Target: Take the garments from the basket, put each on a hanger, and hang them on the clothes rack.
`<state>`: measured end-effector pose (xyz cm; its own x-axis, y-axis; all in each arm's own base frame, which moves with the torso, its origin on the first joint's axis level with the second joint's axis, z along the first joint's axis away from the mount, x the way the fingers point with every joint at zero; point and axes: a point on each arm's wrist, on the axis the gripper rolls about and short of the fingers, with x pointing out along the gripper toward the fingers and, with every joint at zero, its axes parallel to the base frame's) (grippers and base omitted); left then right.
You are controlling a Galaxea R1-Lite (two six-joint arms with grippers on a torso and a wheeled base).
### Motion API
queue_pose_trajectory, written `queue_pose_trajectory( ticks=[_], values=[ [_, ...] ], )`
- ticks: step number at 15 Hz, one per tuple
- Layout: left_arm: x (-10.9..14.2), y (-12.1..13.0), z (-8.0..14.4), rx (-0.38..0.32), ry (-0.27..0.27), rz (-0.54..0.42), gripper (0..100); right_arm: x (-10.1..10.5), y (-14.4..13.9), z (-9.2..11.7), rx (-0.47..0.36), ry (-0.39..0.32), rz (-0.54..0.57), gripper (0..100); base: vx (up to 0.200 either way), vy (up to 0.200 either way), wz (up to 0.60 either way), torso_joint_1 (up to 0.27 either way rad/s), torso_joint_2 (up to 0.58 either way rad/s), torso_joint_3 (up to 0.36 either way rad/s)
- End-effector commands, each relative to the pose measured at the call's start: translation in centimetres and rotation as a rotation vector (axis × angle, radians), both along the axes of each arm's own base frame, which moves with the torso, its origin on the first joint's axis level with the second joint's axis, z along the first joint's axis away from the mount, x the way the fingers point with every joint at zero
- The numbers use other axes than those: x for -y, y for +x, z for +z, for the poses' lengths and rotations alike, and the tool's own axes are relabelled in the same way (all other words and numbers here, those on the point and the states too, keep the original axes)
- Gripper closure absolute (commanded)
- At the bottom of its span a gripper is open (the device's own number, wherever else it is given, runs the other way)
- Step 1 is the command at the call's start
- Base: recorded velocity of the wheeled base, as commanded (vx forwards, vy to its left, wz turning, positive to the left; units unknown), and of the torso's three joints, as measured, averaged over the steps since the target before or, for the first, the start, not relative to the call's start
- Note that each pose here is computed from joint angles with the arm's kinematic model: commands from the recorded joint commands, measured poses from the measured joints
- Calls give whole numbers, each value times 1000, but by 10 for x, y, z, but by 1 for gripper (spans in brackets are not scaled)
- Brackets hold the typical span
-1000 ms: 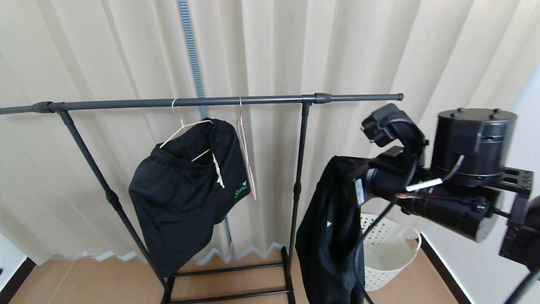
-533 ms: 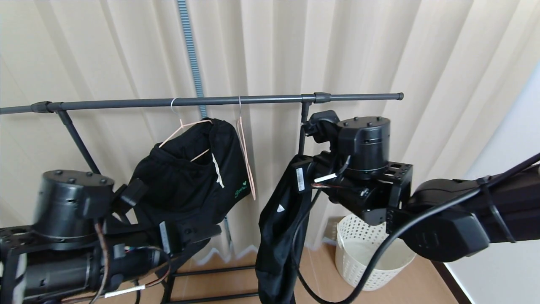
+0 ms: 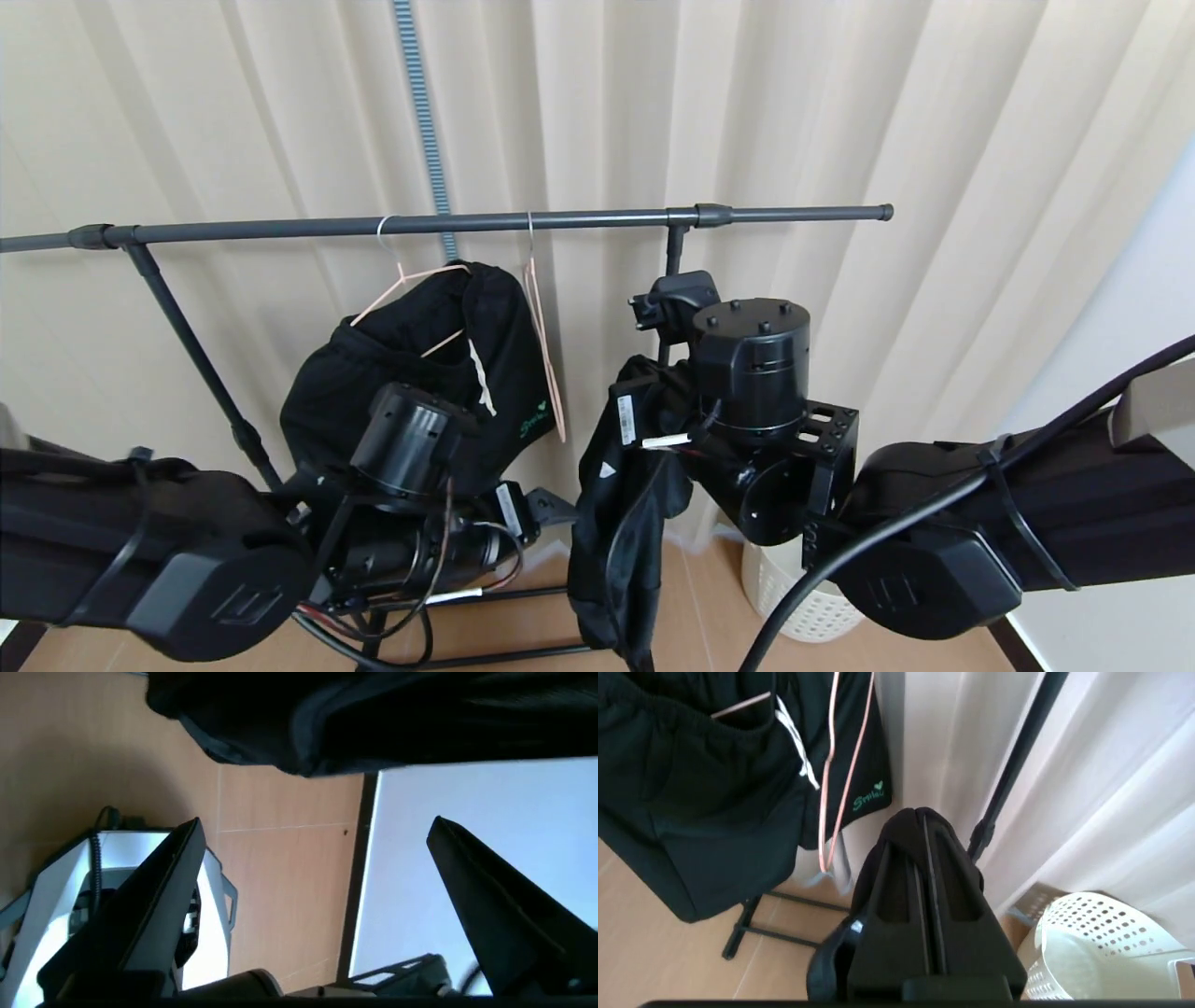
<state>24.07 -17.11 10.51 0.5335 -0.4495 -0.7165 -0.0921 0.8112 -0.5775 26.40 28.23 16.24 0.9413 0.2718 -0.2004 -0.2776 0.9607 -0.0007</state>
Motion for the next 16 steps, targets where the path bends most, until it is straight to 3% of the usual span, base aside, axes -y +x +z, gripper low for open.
queue_pose_trajectory(
  ticks=[1, 3, 8, 12, 16],
  values=[
    [18, 10, -21, -32, 52, -8, 0, 0, -14, 3, 7, 3, 23, 100, 0, 0, 0, 0, 0, 0],
    [31, 8, -20, -13, 54, -37, 0, -3, -21, 0, 5, -10, 11, 100, 0, 0, 0, 0, 0, 0],
    [36, 10, -19, -1, 57, -44, 0, -2, -25, 5, 15, 2, 11, 100, 0, 0, 0, 0, 0, 0],
    [43, 12, -41, -45, 105, -53, 0, -2, -29, 10, 23, 15, 18, 100, 0, 0, 0, 0, 0, 0],
    [43, 10, -57, -49, 186, -48, 0, 4, -32, 24, 51, 39, -3, 100, 0, 0, 0, 0, 0, 0]
  ],
)
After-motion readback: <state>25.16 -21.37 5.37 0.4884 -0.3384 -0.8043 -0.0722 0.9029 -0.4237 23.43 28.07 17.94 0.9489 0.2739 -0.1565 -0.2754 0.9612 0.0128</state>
